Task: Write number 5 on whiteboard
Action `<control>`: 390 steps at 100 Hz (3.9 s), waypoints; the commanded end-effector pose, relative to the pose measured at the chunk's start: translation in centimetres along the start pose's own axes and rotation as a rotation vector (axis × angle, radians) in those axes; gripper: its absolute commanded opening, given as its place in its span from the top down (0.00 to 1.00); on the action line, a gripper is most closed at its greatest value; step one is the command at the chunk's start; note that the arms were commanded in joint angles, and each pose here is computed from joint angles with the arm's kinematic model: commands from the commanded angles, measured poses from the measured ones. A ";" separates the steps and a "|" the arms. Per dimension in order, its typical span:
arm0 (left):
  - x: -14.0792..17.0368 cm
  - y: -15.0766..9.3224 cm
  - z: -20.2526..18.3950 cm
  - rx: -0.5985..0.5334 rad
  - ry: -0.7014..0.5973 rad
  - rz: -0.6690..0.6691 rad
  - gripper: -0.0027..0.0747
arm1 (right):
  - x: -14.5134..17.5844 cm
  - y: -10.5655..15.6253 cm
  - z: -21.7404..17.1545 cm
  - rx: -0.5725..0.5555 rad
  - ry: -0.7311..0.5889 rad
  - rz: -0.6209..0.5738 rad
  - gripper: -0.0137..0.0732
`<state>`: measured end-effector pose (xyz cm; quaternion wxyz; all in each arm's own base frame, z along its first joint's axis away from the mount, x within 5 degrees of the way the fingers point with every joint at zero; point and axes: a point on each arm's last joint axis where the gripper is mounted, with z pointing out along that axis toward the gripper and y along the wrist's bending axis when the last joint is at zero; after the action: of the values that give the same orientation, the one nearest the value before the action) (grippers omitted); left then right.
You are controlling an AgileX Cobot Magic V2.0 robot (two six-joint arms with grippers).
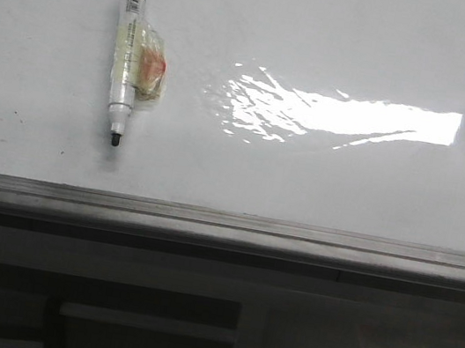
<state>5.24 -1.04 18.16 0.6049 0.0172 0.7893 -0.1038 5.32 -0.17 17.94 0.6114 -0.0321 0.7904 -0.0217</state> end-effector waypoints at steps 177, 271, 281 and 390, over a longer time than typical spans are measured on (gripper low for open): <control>-9.8 -2.0 -0.7 0.113 -0.177 -0.233 0.97 | -10.4 -0.3 -2.8 -0.091 -0.282 0.378 0.91; -11.2 -12.5 10.9 0.429 0.290 -0.155 0.47 | -14.3 -0.4 -1.8 -0.071 -0.052 0.251 0.37; -10.9 -13.3 12.1 0.411 0.290 -0.155 0.47 | -14.3 -0.3 -1.8 -0.083 -0.051 0.253 0.37; -12.0 -17.4 9.2 0.882 0.257 1.121 0.99 | -18.0 10.8 1.6 -1.014 0.045 -0.387 0.37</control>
<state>14.65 -18.18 27.98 0.3582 0.6688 0.6454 -0.0892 10.53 11.05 32.72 0.4518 -0.4545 0.7259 0.2498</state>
